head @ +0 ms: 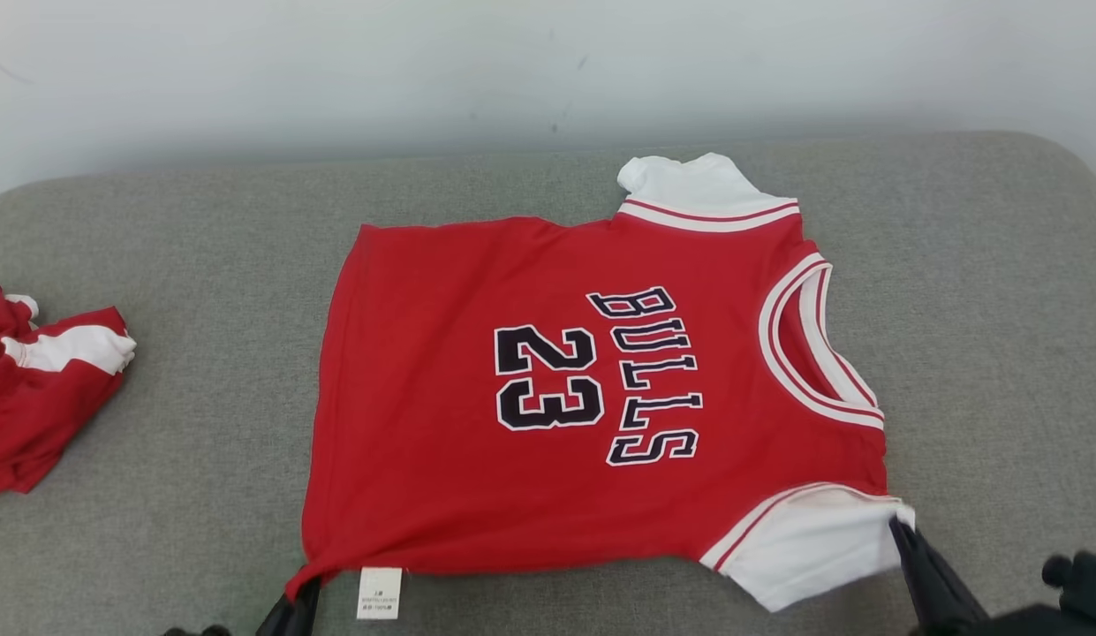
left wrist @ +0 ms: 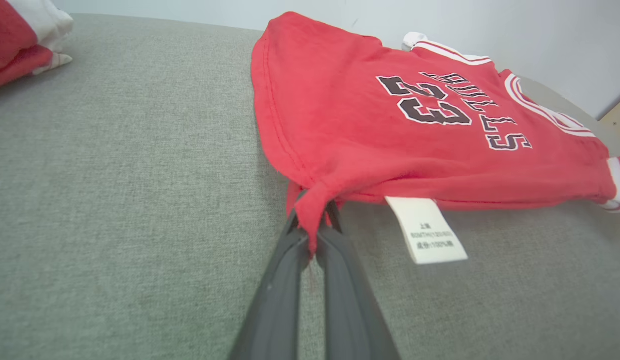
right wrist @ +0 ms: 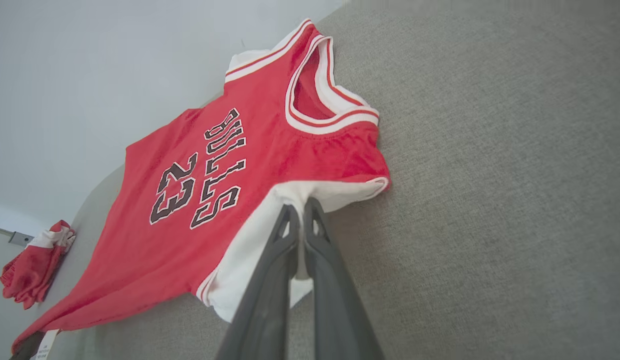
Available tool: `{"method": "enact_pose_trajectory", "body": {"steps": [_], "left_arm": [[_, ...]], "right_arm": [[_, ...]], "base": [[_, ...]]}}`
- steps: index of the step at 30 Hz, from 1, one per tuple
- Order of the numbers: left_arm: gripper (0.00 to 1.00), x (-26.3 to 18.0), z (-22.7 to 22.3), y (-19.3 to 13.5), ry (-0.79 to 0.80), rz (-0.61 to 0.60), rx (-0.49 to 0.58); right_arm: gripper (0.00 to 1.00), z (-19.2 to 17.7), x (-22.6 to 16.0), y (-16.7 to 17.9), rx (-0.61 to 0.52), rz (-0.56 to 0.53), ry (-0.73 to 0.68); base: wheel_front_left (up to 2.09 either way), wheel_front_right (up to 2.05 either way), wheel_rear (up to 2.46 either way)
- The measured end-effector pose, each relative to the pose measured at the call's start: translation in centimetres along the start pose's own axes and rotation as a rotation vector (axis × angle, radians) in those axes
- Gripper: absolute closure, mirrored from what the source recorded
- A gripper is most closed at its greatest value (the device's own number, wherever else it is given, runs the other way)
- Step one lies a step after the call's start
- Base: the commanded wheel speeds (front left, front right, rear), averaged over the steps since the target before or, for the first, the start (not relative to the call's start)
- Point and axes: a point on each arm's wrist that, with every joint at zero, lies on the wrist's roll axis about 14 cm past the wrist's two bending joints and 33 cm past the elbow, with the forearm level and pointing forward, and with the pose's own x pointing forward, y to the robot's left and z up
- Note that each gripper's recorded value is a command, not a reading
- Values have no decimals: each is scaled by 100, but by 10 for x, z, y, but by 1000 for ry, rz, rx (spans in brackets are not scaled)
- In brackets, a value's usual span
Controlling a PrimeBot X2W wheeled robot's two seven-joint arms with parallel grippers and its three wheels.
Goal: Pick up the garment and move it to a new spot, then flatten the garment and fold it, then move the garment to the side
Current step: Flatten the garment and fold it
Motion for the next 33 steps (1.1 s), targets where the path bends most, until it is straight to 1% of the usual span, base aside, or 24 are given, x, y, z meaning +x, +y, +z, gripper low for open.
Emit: {"method": "enact_pose_trajectory", "body": {"steps": [9, 17, 25, 33], "left_arm": [[100, 23, 19, -4, -32, -55, 54], [100, 50, 31, 2, -22, -92, 119], [100, 80, 42, 9, -2, -122, 171], [100, 106, 40, 14, 36, -133, 196]], "right_arm": [[100, 34, 51, 32, -53, 86, -53], [100, 62, 99, 45, -91, 118, -73], [100, 80, 144, 48, -137, 101, -72], [100, 74, 177, 46, -158, 68, -67]], "base": [[0, 0, 0], [0, 0, 0], [0, 0, 0], [0, 0, 0]]}}
